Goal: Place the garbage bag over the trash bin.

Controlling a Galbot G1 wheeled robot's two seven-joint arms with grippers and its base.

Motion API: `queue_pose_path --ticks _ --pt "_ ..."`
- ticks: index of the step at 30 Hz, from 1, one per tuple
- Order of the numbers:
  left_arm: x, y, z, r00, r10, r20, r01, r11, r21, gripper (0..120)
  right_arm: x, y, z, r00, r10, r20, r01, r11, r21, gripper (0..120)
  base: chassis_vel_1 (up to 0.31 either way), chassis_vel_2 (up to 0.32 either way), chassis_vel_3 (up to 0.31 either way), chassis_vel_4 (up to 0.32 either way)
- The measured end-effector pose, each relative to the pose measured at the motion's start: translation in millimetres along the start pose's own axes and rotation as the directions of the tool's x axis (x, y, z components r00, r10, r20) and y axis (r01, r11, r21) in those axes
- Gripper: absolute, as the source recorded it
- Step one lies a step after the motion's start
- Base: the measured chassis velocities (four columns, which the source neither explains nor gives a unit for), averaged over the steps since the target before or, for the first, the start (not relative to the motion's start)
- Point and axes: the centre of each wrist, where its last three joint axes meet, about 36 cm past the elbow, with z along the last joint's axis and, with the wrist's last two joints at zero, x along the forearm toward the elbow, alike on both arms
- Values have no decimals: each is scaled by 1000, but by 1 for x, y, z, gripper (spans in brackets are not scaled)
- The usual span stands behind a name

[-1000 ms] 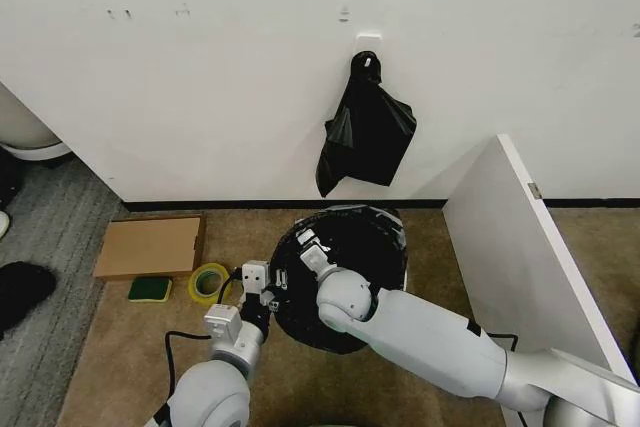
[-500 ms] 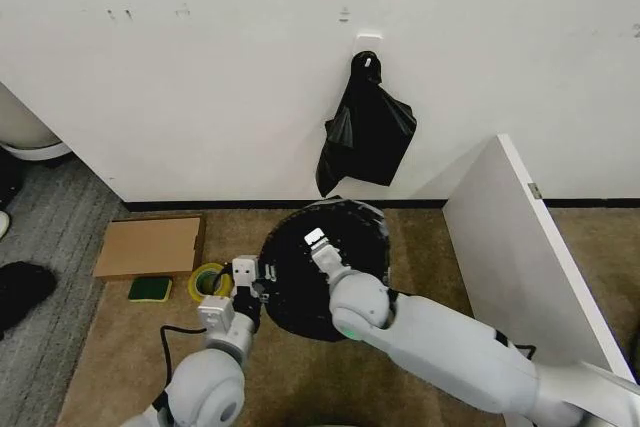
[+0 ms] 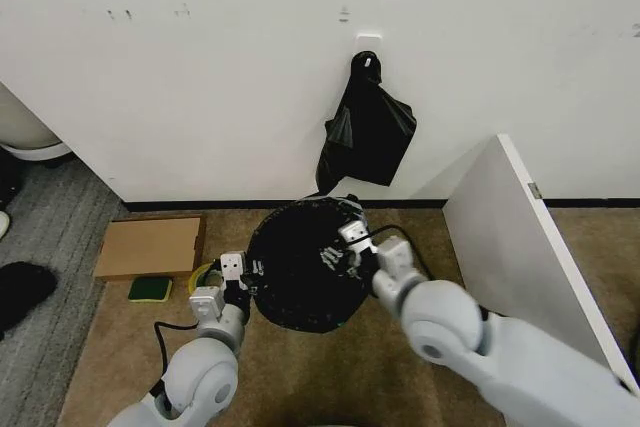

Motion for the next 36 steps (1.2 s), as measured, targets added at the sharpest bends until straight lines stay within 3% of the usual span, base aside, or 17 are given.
queue_pose_path --ticks 2,8,12,22,36 --pt "0 0 0 1000 0 0 0 1000 -1 0 2 -1 -1 1000 -3 8 3 1000 0 71 0 0 0 0" --pt "5 -2 5 1000 17 0 -17 1000 -25 0 36 -11 -22 988 -100 120 92 994 63 97 0 0 0 0" --pt "6 -3 8 1000 27 8 -27 998 -52 0 34 -16 -25 985 -90 150 68 987 142 100 0 0 0 0" --pt "9 4 14 994 75 78 -59 980 -190 0 14 -57 -2 993 33 111 -59 968 246 100 0 0 0 0" --pt "8 8 15 993 75 96 -54 977 -206 0 23 -71 8 997 45 64 -61 955 290 100 0 0 0 0"
